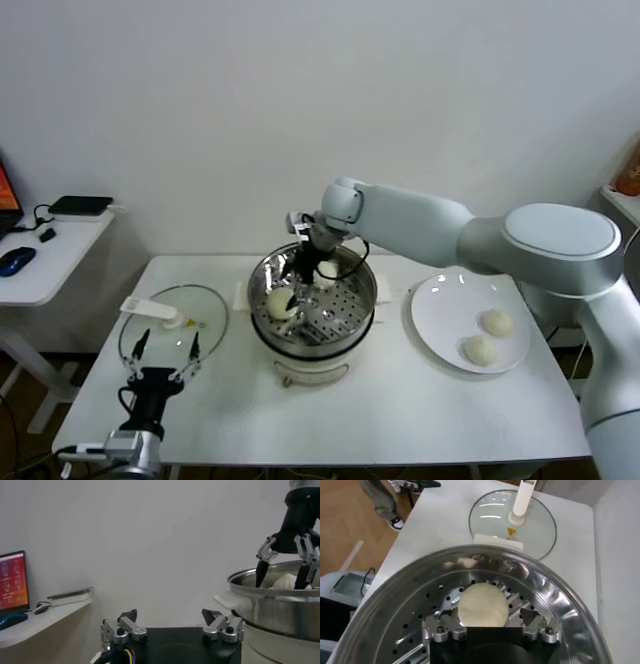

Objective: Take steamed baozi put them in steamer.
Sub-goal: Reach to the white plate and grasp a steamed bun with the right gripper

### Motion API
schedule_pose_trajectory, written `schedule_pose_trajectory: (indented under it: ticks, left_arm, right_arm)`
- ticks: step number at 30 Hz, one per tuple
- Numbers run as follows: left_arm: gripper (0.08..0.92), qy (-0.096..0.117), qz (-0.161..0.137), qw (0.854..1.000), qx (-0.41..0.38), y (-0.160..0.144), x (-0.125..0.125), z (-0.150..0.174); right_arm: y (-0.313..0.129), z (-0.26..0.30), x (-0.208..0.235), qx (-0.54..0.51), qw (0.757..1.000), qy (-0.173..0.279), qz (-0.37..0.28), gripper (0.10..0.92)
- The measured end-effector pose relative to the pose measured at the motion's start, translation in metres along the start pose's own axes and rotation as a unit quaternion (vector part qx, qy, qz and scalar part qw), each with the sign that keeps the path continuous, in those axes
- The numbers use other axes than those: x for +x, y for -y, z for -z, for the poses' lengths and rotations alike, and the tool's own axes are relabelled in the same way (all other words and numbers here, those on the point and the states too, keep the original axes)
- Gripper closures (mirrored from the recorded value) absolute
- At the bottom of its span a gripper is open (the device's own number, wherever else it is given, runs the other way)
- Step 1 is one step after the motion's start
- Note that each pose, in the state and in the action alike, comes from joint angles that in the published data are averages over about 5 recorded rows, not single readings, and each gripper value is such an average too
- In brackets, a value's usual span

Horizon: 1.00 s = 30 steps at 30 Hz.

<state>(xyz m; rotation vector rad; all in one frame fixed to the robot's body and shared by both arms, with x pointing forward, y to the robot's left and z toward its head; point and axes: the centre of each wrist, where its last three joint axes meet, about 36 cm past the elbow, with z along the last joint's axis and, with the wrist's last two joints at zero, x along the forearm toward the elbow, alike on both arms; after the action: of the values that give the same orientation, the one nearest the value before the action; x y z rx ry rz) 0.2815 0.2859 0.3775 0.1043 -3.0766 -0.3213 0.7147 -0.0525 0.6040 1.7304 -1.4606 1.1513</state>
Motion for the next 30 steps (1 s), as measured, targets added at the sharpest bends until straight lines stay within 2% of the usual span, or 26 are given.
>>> schedule_pose_trajectory:
  ticks: [9,18,24,30]
  left_arm:
    - [0.177,0.001,-0.003,1.0,-0.002,0.002,0.0,0.002]
    - [0.177,0.008,-0.008,1.0,0.0,0.008,-0.004,0.009]
    - [0.177,0.014,-0.013,1.0,0.003,0.011,-0.004,0.012]
    - [0.177,0.02,-0.016,1.0,0.009,0.013,-0.001,0.015]
  right_arm:
    - [-0.015,-0.031,0.081,0.009,1.0,-0.025,-0.003,0.2]
    - [-0.048,-0.11,0.152,0.004,0.996,-0.086,-0.015,0.2]
    - [-0.076,-0.176,0.179,-0.018,0.992,-0.125,-0.021,0.2]
    - [-0.103,-0.231,0.181,-0.035,0.987,-0.156,-0.015,0.2]
